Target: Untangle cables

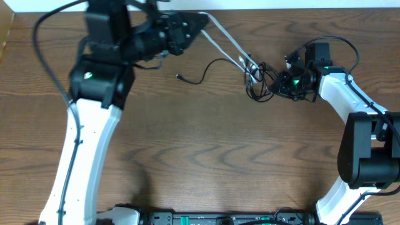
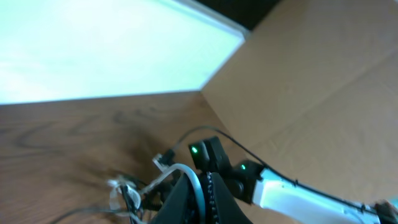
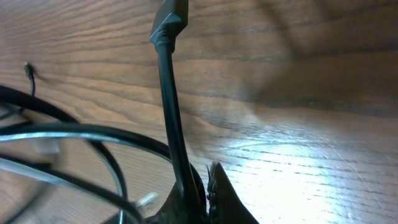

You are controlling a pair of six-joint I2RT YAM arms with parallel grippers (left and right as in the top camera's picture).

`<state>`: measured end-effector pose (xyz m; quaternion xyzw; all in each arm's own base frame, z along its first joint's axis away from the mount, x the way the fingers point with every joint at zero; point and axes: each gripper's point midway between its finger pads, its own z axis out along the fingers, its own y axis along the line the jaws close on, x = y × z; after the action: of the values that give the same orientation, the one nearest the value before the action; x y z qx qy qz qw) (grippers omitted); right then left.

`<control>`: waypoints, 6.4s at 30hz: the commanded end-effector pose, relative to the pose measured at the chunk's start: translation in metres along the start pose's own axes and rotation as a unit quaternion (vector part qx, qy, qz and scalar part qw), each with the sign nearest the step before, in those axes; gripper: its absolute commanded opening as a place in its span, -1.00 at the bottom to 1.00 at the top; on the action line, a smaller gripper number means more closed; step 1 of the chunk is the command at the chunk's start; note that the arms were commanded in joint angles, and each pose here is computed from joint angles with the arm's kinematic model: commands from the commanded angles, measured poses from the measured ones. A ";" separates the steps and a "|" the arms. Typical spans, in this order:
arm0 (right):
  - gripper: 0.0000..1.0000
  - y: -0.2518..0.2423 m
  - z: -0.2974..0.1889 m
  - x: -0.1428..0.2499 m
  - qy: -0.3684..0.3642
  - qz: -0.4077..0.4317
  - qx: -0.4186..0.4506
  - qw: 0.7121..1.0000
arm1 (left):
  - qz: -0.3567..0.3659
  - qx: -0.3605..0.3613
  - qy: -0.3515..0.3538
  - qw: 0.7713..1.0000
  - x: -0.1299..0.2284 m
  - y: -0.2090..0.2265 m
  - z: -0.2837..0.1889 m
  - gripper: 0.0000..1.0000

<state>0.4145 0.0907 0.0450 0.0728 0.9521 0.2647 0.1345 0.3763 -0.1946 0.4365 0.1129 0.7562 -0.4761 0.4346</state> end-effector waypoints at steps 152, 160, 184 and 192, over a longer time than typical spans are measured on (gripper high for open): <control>0.25 0.359 -0.089 0.074 -0.213 -0.516 -0.335 0.759 | -0.332 -0.113 -0.060 0.934 -0.010 0.024 0.001 -0.85; -0.98 0.340 -0.069 0.049 -0.215 -0.452 -0.289 0.816 | -0.347 -0.151 -0.103 0.920 -0.018 0.041 -0.005 -0.85; 0.30 0.327 -0.097 0.054 -0.180 -0.488 -0.368 0.771 | -0.343 -0.238 -0.207 0.885 -0.038 0.077 -0.027 -0.86; 0.40 0.332 -0.121 0.081 -0.159 -0.549 -0.447 0.688 | -0.356 -0.233 -0.207 0.881 -0.037 0.076 -0.026 -0.85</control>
<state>0.3516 0.3293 0.2848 -0.4369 0.6198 0.4935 0.4260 0.4270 -0.1240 0.4164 -0.3613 0.7355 -0.4138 0.3966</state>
